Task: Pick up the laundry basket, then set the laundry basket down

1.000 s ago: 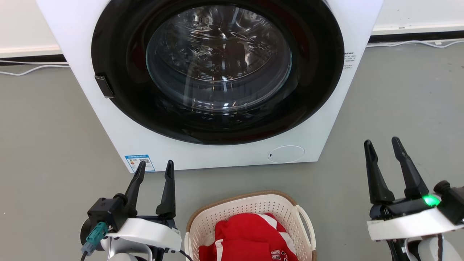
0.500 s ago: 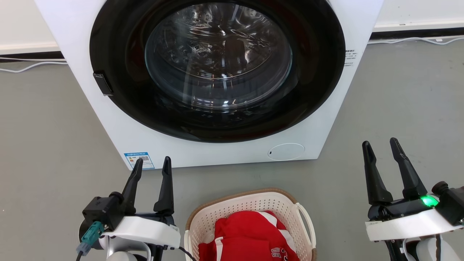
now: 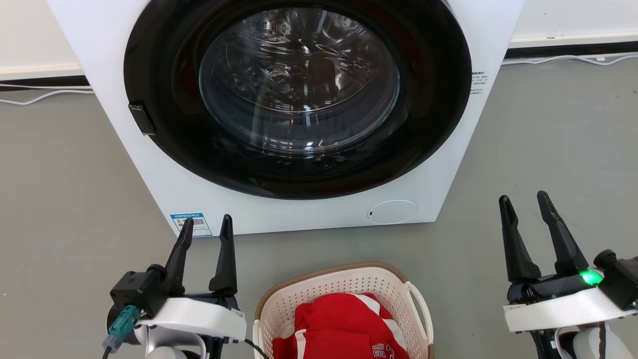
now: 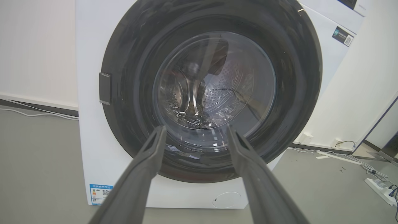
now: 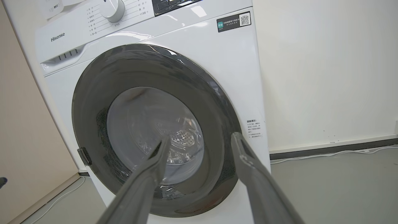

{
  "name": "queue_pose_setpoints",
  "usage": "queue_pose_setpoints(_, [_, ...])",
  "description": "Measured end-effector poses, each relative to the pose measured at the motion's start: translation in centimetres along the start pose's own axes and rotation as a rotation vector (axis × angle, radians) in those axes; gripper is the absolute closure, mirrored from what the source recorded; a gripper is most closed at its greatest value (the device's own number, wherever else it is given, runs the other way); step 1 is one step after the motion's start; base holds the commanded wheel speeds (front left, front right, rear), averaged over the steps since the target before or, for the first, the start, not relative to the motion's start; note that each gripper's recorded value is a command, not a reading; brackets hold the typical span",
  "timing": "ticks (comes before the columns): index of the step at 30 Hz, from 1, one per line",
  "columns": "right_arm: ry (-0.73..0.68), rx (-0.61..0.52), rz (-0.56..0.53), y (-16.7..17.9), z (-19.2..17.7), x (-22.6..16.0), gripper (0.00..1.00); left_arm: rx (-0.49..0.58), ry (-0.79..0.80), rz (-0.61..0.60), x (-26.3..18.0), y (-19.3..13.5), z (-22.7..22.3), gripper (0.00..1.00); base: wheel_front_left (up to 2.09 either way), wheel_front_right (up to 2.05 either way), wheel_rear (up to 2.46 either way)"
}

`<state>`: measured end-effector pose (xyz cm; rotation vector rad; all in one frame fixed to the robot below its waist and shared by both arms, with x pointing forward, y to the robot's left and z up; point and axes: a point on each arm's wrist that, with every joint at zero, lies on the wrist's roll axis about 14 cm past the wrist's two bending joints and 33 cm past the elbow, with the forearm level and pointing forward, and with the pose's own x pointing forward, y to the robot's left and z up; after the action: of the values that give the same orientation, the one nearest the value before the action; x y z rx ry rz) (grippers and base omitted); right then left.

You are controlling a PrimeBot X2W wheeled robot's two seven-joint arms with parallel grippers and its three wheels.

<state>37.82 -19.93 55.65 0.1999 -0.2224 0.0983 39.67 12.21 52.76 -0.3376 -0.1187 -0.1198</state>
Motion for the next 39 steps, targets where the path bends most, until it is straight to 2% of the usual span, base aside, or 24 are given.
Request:
queue_pose_setpoints(18, [0.037,-0.010,-0.055,-1.8,-1.0,-0.8,0.00,-0.006,0.016,-0.009,-0.3,-0.1,-0.5,0.00,0.00,0.00,0.00])
queue_pose_setpoints(19, [0.041,-0.008,-0.057,-1.8,-1.1,-0.9,1.00,-0.007,0.021,-0.012,-0.3,-0.1,-0.7,1.00,0.00,0.00,0.00])
queue_pose_setpoints(24, [0.119,0.030,-0.089,-1.9,-3.8,-2.2,1.00,-0.010,0.109,0.021,-1.8,0.7,-3.4,1.00,0.00,0.00,0.00])
queue_pose_setpoints(39, [0.133,0.167,-0.133,-2.2,-4.3,-2.5,1.00,-0.142,0.144,0.074,-2.3,1.8,-3.9,1.00,0.00,0.00,0.00])
